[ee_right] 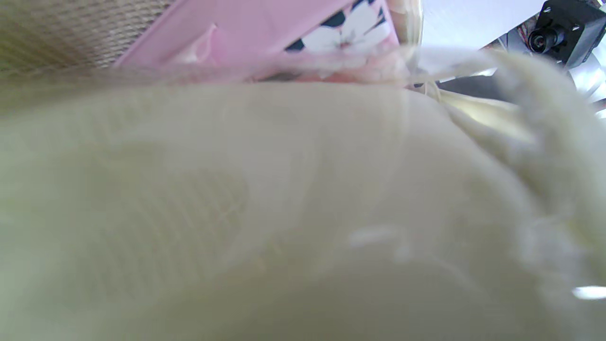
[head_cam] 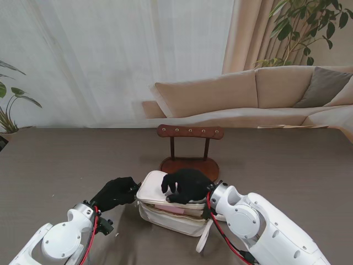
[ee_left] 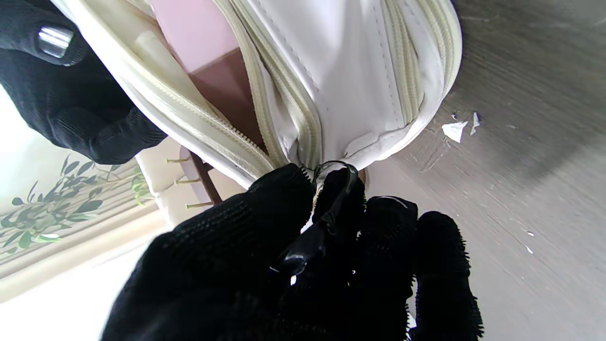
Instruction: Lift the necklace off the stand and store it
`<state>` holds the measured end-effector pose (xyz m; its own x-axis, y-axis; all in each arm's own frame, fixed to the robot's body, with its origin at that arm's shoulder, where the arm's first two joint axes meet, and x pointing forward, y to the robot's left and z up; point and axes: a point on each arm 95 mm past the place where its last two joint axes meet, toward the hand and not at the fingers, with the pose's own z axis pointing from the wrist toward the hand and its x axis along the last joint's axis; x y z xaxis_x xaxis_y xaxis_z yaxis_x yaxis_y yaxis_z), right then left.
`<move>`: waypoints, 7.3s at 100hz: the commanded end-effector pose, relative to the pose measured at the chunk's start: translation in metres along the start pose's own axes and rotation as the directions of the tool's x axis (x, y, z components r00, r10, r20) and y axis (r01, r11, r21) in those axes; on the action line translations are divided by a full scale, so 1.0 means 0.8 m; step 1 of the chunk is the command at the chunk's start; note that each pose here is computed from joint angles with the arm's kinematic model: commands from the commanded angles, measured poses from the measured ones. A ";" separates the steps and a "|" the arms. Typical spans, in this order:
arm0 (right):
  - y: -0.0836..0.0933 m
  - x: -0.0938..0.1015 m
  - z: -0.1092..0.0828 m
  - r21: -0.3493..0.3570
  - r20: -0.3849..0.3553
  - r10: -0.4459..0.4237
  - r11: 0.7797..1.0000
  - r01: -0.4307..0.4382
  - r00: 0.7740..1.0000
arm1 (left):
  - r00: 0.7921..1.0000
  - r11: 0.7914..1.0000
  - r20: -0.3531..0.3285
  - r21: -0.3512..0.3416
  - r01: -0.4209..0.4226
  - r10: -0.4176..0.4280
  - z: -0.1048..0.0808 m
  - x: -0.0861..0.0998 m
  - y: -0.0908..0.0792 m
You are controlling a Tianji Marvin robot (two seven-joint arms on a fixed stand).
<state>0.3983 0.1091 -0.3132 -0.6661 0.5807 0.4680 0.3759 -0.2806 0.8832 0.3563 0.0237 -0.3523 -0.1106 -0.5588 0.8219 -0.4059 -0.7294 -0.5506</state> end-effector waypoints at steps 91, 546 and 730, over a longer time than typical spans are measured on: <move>-0.027 0.006 -0.018 0.089 -0.062 -0.106 0.990 0.111 0.992 | 0.999 0.999 -0.014 -0.042 -0.030 0.030 -0.043 0.012 0.007; 0.039 -0.105 -0.063 0.265 0.318 -0.277 0.944 0.196 0.907 | 0.930 0.879 -0.076 -0.307 -0.366 0.361 -0.087 0.058 0.069; -0.053 0.004 -0.021 0.258 0.020 0.052 0.964 -0.056 0.998 | 0.878 0.875 0.075 -0.153 -0.458 0.473 0.008 0.021 0.000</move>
<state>0.3715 0.1058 -0.3528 -0.6224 0.5822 0.5232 0.5756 -0.1124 0.8099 0.3643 0.0140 -0.3376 -0.2144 -0.8665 0.4508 -0.4154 -0.3368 -0.8450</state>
